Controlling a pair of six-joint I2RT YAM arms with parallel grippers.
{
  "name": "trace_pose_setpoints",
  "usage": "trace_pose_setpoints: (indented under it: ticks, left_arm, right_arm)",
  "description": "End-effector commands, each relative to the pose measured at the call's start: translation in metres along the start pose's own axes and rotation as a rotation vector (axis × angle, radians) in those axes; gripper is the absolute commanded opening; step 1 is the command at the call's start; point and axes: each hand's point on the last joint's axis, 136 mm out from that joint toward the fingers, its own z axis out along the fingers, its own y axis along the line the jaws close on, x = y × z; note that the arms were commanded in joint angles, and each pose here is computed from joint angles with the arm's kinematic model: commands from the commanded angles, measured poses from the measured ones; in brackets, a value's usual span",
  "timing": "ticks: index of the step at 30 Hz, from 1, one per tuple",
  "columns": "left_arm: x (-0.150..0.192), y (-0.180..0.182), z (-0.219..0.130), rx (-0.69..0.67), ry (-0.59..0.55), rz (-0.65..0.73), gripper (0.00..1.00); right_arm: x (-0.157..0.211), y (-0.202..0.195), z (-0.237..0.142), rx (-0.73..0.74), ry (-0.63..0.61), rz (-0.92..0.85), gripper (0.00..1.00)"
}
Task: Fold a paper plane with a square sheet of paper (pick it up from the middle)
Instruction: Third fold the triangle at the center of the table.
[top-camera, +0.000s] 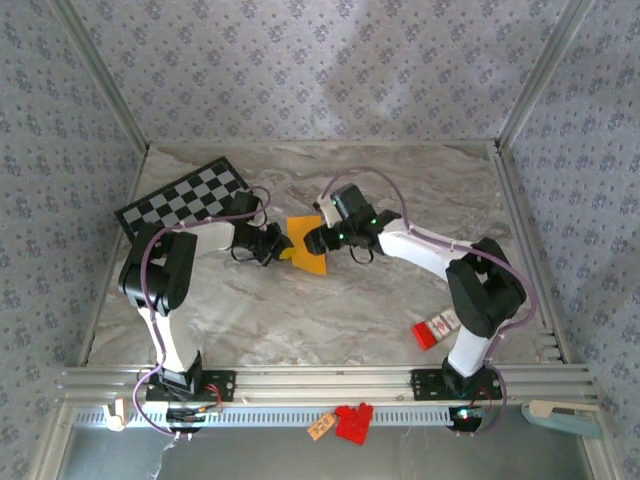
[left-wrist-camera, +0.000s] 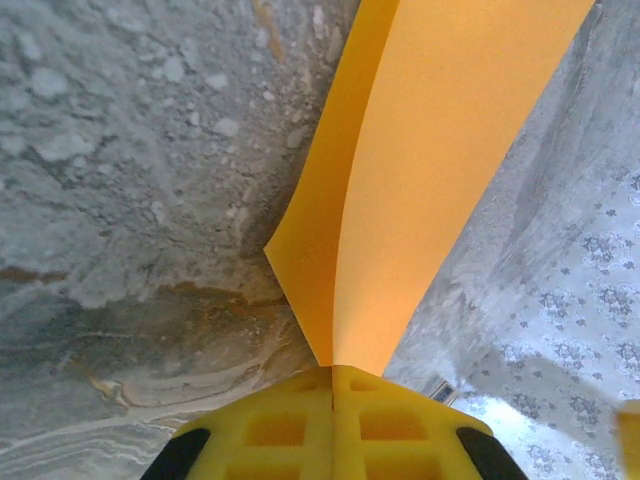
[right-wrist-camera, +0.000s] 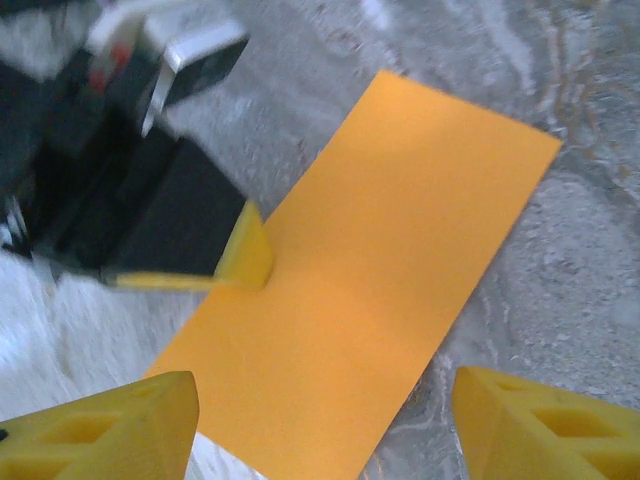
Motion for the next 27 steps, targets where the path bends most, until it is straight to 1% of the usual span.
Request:
trace_pose_setpoints:
  ticks: [1,7,15,19,27]
  left_arm:
    - [0.005,-0.01,-0.01,-0.005,-0.009,-0.019,0.06]
    - [0.006,-0.008,-0.006,-0.012,0.0,-0.034,0.06]
    - [0.007,-0.007,-0.005,-0.017,0.006,-0.045,0.06]
    - [0.007,-0.005,-0.005,-0.023,0.008,-0.043,0.06]
    - [0.008,-0.001,-0.002,-0.037,0.014,-0.044,0.06]
  right_arm:
    - [0.005,0.019,0.002,0.013,-0.022,-0.23,0.71]
    - [0.027,0.038,0.026,0.022,0.048,-0.321,0.71]
    - [0.045,0.035,0.048,0.057,0.093,-0.347,0.7]
    - [0.04,0.034,0.045,0.05,0.077,-0.356,0.67]
    - [0.024,0.03,0.034,0.05,0.021,-0.328,0.49]
